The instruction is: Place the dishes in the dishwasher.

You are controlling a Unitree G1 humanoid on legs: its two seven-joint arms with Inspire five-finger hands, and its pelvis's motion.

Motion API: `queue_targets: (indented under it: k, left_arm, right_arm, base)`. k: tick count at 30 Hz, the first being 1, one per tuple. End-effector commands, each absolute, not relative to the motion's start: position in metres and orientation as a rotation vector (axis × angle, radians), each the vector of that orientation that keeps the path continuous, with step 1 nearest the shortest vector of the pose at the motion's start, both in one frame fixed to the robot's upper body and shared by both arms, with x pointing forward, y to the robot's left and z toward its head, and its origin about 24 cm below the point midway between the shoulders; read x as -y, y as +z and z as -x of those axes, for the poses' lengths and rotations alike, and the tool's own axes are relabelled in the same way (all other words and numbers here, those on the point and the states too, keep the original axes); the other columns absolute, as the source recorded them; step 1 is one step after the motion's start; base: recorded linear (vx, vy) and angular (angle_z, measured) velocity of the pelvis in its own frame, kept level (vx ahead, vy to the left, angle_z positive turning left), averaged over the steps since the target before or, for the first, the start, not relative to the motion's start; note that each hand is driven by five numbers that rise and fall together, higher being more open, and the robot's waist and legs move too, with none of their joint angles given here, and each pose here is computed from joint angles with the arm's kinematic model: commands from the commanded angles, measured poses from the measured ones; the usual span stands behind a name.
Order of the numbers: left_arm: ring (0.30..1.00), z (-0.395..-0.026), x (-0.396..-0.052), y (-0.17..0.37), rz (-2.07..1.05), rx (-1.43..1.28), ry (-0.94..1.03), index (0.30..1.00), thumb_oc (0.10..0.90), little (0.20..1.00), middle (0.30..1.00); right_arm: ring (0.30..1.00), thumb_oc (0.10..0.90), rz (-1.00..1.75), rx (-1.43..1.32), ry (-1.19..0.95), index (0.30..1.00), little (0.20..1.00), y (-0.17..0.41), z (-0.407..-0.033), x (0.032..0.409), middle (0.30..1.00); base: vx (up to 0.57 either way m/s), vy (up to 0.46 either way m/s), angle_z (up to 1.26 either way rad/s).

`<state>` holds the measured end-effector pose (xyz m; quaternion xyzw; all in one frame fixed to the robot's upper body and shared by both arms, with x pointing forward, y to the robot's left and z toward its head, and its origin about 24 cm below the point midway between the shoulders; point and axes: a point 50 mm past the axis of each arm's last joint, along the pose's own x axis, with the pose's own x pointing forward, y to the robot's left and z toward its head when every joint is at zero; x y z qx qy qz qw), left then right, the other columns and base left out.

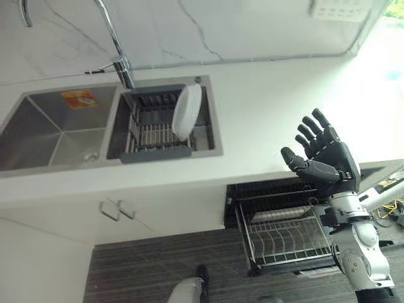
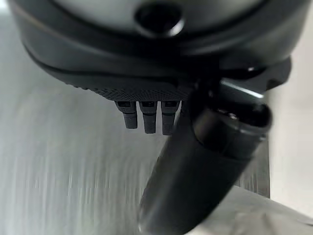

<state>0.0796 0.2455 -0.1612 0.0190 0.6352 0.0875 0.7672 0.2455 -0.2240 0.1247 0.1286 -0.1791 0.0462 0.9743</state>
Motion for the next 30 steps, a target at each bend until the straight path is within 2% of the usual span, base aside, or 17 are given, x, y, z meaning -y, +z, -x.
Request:
queue_targets:
  k: [1, 9, 17, 21, 30]
  left_arm:
    - [0.9, -0.07, -0.236, -0.165, -0.049, -1.412, 0.183, 0.9, 0.8, 0.9, 0.9]
    - [0.9, -0.049, -0.241, -0.168, -0.03, -1.455, 0.271, 0.9, 0.8, 0.9, 0.9]
    - [0.9, -0.027, -0.233, -0.171, -0.018, -1.496, 0.267, 0.9, 0.8, 0.9, 0.9]
    - [0.9, -0.025, -0.231, -0.172, -0.007, -1.489, 0.265, 0.9, 0.8, 0.9, 0.9]
    - [0.9, -0.023, -0.226, -0.172, -0.031, -1.466, 0.276, 0.9, 0.8, 0.9, 0.9]
  right_arm:
    - [0.9, 0.8, -0.243, 0.674, 0.096, 0.9, 0.9, 0.186, -0.246, 0.23, 0.9]
    - [0.9, 0.8, -0.272, 0.751, 0.111, 0.9, 0.9, 0.195, -0.246, 0.225, 0.9]
    - [0.9, 0.8, -0.305, 0.761, 0.136, 0.9, 0.9, 0.199, -0.254, 0.213, 0.9]
    - [0.9, 0.8, -0.309, 0.746, 0.164, 0.9, 0.9, 0.198, -0.253, 0.209, 0.9]
    - [0.9, 0.8, -0.204, 0.628, 0.221, 0.9, 0.9, 0.188, -0.264, 0.195, 0.9]
  base:
    - [0.05, 0.226, -0.16]
    - [-0.07, 0.106, -0.52]
    - [-0.15, -0.116, -0.48]
    - [-0.12, -0.107, -0.56]
    - [-0.05, 0.023, 0.0]
